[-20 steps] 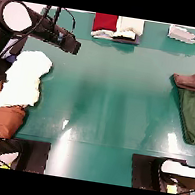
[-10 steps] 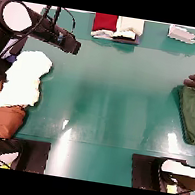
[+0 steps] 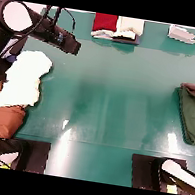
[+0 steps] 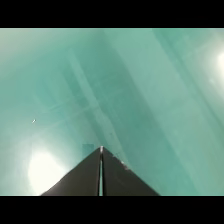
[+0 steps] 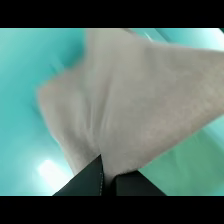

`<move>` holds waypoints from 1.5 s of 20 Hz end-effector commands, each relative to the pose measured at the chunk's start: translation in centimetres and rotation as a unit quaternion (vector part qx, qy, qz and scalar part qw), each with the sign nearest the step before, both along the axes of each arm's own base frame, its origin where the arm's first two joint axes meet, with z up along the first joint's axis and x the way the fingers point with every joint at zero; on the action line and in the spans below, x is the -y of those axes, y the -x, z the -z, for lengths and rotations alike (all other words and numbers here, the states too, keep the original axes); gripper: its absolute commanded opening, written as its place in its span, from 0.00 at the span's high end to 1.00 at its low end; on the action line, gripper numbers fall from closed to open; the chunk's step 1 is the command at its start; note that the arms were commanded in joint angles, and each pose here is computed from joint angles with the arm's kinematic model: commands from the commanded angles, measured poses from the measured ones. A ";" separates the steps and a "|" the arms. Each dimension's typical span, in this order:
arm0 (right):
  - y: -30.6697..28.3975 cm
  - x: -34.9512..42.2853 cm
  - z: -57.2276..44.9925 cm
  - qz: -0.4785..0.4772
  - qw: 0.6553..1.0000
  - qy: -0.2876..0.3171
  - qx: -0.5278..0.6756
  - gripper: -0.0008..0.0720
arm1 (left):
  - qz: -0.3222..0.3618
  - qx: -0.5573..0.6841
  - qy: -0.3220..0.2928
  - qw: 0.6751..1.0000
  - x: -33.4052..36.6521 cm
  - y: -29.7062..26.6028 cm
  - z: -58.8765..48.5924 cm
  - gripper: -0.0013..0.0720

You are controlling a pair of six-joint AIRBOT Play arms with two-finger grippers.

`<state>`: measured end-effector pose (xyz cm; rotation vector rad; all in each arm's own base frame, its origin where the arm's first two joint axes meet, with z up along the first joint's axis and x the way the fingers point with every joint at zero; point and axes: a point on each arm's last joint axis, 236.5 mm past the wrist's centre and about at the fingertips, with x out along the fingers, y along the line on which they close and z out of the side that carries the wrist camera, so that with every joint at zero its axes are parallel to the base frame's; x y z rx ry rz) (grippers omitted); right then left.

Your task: Fold the shirts.

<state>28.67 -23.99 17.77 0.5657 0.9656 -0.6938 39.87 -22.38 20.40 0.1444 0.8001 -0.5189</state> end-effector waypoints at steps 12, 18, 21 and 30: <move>13.7 -0.1 15.0 0.083 0.982 -0.058 -0.157 0.20 | 0.004 -0.014 -0.011 1.000 -0.3 0.5 0.6 0.95; 1.6 -5.5 7.7 -0.051 0.997 -0.056 -0.007 0.20 | 0.004 -0.013 -0.010 1.000 -0.2 0.5 0.6 0.95; -4.7 -15.0 5.5 -0.195 0.977 -0.072 0.049 0.20 | 0.001 0.011 0.002 1.000 0.1 -0.4 -0.3 0.95; -8.5 -33.4 3.2 -0.445 0.888 -0.023 0.113 0.96 | 0.000 0.017 0.005 1.000 0.2 -0.6 -0.6 0.95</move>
